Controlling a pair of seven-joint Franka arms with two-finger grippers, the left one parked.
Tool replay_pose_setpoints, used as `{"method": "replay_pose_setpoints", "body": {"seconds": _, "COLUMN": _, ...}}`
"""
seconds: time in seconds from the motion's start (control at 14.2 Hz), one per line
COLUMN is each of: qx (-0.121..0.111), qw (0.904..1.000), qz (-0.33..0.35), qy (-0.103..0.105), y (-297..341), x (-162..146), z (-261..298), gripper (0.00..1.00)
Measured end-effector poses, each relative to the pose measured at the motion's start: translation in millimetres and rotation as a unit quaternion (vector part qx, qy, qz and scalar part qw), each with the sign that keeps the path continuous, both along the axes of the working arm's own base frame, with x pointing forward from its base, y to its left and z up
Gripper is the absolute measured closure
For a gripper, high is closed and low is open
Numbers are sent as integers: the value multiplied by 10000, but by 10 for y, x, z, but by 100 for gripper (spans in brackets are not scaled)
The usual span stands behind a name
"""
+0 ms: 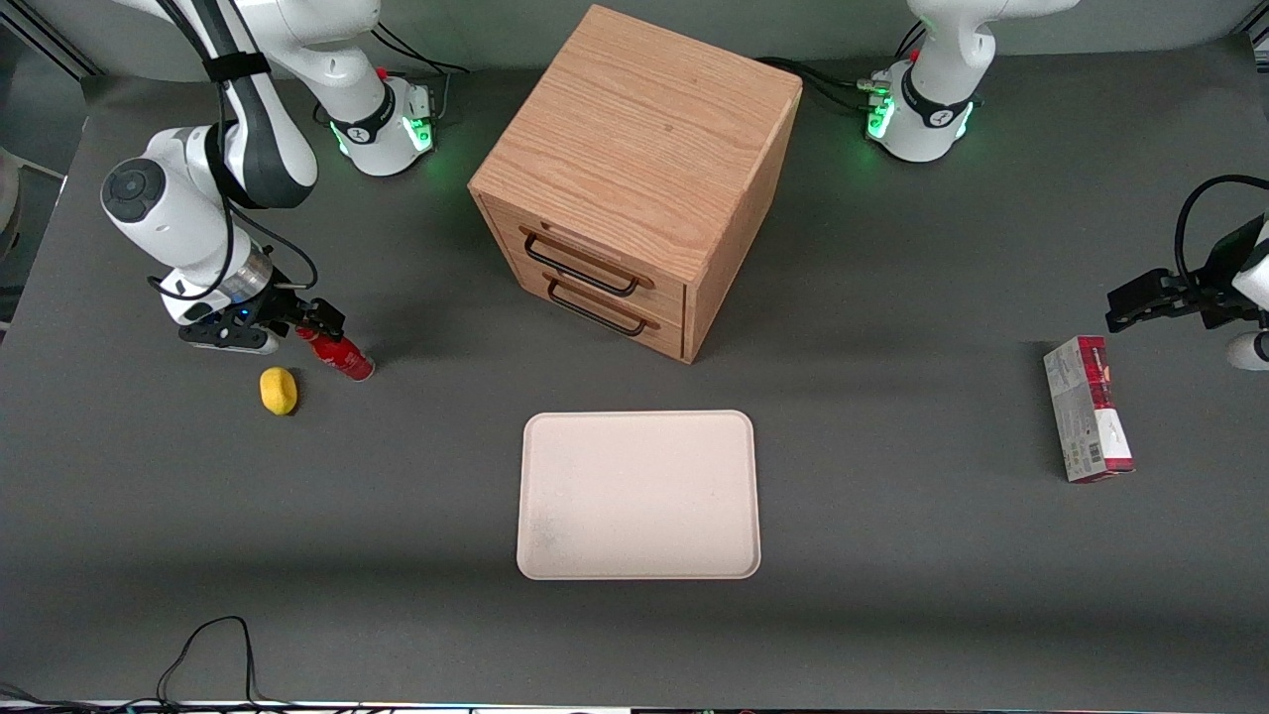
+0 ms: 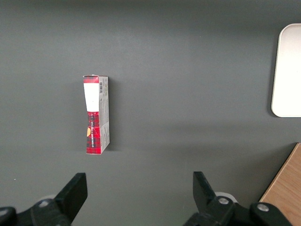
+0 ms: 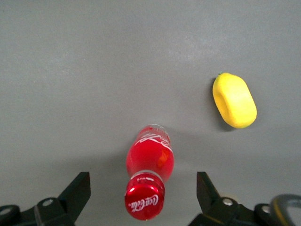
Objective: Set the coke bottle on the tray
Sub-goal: 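Close the right gripper around the bottle's cap end, then lift the bottle and carry it toward the cream tray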
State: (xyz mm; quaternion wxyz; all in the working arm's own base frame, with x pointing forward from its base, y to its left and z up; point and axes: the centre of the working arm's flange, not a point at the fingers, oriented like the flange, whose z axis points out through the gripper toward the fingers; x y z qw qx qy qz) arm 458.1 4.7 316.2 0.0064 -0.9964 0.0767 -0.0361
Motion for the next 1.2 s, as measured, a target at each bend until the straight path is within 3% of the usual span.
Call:
{"method": "replay_pose_setpoints", "body": {"seconds": 0.14, "qx": -2, "qw": 10000, "qz": 26, "qy": 2, "y": 0, "x": -5, "z": -6, "gripper": 3}}
{"method": "replay_pose_setpoints", "body": {"seconds": 0.35, "qx": -2, "qw": 10000, "qz": 31, "qy": 4, "y": 0, "x": -6, "z": -8, "gripper": 39}}
{"method": "replay_pose_setpoints", "body": {"seconds": 0.56, "qx": -2, "qw": 10000, "qz": 23, "qy": -7, "y": -9, "x": 1, "z": 1, "gripper": 68}}
{"method": "replay_pose_setpoints", "body": {"seconds": 0.77, "qx": -3, "qw": 10000, "qz": 30, "qy": -64, "y": -2, "x": 85, "z": 106, "gripper": 68}}
{"method": "replay_pose_setpoints", "body": {"seconds": 1.06, "qx": -42, "qw": 9990, "qz": 182, "qy": 408, "y": 191, "x": 552, "z": 916, "gripper": 68}}
{"method": "replay_pose_setpoints", "body": {"seconds": 1.2, "qx": -60, "qw": 9986, "qz": 147, "qy": 498, "y": 298, "x": 826, "z": 1477, "gripper": 68}}
